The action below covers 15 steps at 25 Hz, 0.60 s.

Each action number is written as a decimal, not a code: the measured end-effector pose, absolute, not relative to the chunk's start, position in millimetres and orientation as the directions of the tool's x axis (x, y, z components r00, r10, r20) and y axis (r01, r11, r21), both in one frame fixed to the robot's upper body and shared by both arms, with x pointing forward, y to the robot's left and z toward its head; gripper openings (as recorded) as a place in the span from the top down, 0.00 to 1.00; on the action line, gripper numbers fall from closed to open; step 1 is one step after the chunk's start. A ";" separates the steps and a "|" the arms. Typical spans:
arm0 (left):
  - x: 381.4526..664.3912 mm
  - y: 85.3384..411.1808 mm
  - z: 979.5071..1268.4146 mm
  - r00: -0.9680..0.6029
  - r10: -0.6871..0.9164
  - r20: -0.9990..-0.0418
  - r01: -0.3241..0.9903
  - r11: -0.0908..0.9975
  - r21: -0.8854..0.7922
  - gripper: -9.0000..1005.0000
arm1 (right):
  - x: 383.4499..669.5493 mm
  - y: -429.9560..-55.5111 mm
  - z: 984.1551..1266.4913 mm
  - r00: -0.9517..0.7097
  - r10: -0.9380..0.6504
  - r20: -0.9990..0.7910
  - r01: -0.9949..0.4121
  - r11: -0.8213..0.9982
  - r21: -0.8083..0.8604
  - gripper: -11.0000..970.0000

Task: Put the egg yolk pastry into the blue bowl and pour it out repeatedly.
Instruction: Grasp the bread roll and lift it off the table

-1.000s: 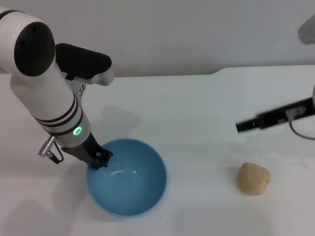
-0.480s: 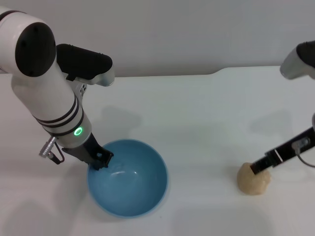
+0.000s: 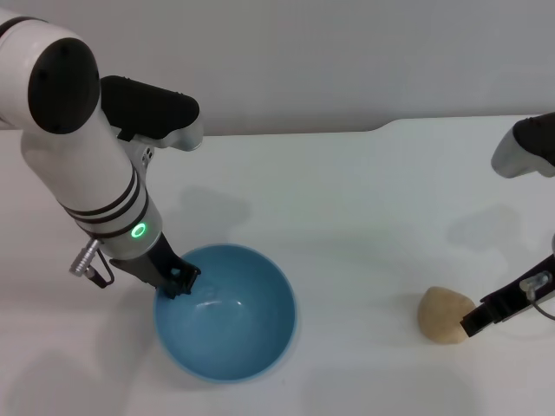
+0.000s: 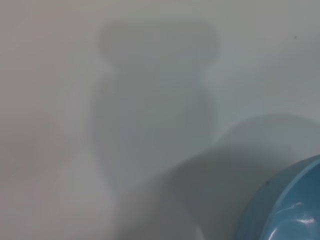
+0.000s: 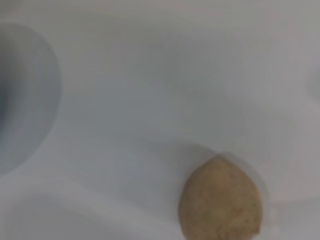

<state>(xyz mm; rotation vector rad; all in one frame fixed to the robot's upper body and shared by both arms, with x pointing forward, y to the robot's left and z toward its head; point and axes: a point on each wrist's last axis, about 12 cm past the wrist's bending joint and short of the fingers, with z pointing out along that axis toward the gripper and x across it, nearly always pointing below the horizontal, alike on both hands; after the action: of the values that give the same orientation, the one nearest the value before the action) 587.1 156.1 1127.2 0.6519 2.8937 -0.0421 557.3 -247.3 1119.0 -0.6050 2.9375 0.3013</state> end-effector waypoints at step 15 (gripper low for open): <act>586.6 153.9 1126.6 -0.886 0.430 -0.173 0.434 0.901 0.013 0.98 | 574.8 -240.7 1108.3 -0.894 -0.379 -0.239 -0.410 0.906 0.099 0.44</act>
<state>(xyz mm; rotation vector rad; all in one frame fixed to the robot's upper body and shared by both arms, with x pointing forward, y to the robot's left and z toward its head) 586.6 153.9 1126.6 0.6632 2.8943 -0.0388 574.8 -240.7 1108.3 -0.5981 2.8556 0.2171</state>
